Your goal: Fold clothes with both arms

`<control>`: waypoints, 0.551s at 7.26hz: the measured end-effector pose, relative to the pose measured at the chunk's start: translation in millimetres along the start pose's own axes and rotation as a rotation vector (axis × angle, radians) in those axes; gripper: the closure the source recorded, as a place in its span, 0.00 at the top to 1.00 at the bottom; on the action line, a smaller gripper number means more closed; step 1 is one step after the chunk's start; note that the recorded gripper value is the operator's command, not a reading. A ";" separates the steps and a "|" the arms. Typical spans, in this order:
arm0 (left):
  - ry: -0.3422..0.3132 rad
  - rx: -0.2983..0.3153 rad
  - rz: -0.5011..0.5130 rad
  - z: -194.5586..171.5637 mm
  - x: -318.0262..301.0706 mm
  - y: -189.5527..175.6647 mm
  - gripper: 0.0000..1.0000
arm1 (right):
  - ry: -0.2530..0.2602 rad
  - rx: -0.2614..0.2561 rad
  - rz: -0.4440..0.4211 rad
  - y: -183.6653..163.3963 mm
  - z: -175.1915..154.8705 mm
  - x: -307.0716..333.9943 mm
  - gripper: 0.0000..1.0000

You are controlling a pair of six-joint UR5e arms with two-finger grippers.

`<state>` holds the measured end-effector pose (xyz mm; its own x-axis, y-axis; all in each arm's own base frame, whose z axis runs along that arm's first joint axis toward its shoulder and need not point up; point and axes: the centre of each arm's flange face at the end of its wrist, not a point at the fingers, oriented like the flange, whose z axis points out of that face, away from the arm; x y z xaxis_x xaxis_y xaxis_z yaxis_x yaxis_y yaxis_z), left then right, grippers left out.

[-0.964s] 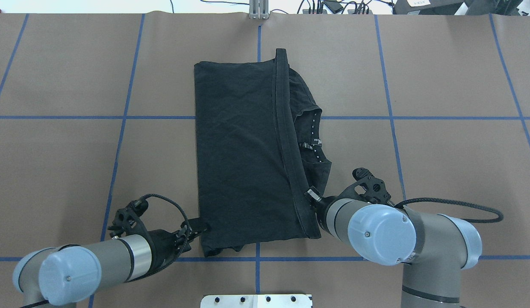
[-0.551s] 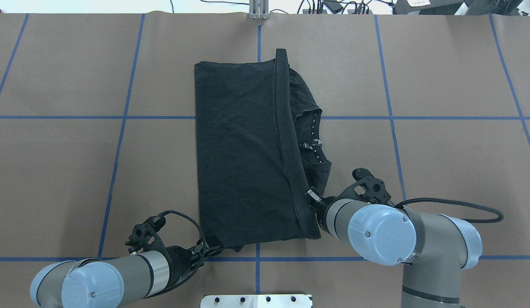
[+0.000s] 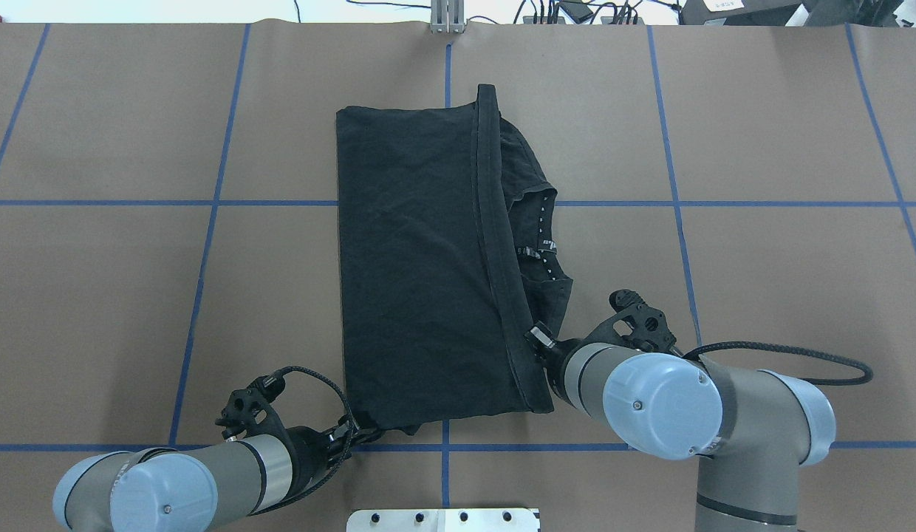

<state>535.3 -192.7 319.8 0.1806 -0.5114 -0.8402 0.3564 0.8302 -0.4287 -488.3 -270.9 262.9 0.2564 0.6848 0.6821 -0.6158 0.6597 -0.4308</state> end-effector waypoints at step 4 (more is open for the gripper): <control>-0.007 0.006 0.001 2.5 -2.6 -2.6 0.00 | -0.001 -0.002 0.000 0.1 -1.0 -0.2 0.00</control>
<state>536.2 -194.1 323.9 0.1871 -0.5122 -0.8383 0.3614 0.8294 -0.4261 -487.8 -270.7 262.1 0.2559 0.6845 0.6826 -0.6146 0.6603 -0.4316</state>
